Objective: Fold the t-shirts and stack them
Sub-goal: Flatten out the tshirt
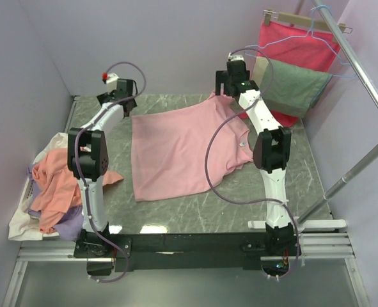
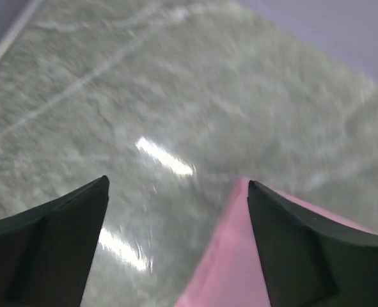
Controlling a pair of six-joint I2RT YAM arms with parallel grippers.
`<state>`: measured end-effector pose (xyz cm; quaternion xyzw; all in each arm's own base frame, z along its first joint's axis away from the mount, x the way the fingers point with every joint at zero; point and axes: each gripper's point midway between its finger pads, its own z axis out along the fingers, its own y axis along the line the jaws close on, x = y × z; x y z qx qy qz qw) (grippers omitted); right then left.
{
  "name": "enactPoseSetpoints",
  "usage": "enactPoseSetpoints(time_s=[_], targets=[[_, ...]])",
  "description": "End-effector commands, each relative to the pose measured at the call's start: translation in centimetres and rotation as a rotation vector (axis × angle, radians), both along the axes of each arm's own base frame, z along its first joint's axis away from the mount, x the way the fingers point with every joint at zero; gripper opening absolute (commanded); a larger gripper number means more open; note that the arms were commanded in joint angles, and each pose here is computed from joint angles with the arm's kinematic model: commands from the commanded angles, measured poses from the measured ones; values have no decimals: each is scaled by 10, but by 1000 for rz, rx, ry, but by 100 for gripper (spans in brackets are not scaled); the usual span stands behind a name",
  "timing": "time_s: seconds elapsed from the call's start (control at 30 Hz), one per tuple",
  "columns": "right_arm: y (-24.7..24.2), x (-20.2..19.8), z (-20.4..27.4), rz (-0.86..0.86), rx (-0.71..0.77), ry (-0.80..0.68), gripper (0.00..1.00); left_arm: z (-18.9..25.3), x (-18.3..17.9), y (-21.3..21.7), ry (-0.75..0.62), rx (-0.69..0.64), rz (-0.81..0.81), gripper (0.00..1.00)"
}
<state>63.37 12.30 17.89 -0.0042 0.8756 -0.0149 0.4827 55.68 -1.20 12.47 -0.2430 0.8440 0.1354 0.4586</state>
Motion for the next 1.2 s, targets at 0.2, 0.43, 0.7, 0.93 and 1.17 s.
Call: enactPoseSetpoints(time_s=[0.2,0.43,0.7,0.93,1.17], targets=[[-29,-96,34,-96,47,-2,100,82,-18,-12,-205,-138,-65,100],[-26,-114,42,-55,74,-7,100,76,-56,-122,-179,-275,-396,99],[-14,-172,-36,-21,157,242,100,-51,-80,-158,105,-410,-467,98],[-9,-232,-114,-20,206,458,100,-114,-70,-123,251,-357,-354,97],[5,-271,-147,53,248,575,97,-122,-61,-51,290,-332,-181,92]])
